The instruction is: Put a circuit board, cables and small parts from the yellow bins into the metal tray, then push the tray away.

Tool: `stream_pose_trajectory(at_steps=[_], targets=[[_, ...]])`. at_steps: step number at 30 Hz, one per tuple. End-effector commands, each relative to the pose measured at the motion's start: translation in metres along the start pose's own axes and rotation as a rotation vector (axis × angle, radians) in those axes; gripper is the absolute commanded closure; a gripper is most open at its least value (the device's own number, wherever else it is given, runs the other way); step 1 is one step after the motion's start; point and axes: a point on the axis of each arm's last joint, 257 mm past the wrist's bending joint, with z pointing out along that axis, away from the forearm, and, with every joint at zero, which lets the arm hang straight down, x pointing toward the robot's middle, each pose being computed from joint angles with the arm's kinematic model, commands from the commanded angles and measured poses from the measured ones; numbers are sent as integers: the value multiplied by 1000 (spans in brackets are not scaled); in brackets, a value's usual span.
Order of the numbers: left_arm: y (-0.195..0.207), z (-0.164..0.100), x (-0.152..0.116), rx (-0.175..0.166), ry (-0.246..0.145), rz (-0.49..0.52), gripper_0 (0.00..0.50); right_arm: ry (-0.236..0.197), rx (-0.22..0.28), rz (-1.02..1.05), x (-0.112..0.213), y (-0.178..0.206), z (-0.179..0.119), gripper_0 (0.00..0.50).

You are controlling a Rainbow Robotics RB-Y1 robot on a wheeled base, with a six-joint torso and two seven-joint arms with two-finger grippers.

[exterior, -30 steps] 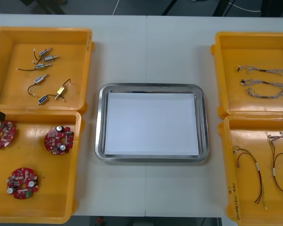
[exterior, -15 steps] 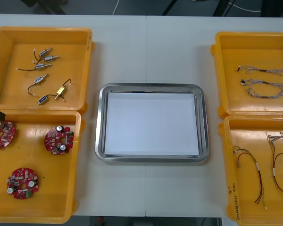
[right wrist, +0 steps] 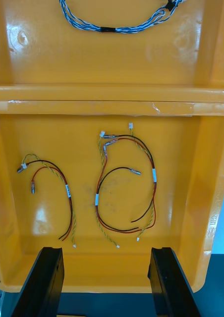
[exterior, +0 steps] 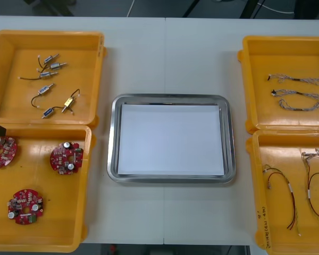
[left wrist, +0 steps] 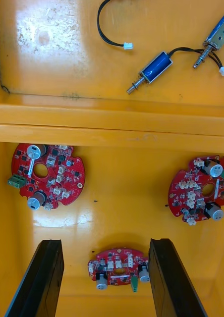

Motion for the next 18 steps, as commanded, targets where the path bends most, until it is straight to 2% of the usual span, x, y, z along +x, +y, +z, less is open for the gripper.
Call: stream_pose_trajectory(at_steps=[1,18], targets=[[-3,-9,-11,-7,-24,-71,0,-10,-1,-1,-4,8,-5,0],[-3,-9,-11,-7,-24,-71,0,-10,-1,-1,-4,8,-5,0]])
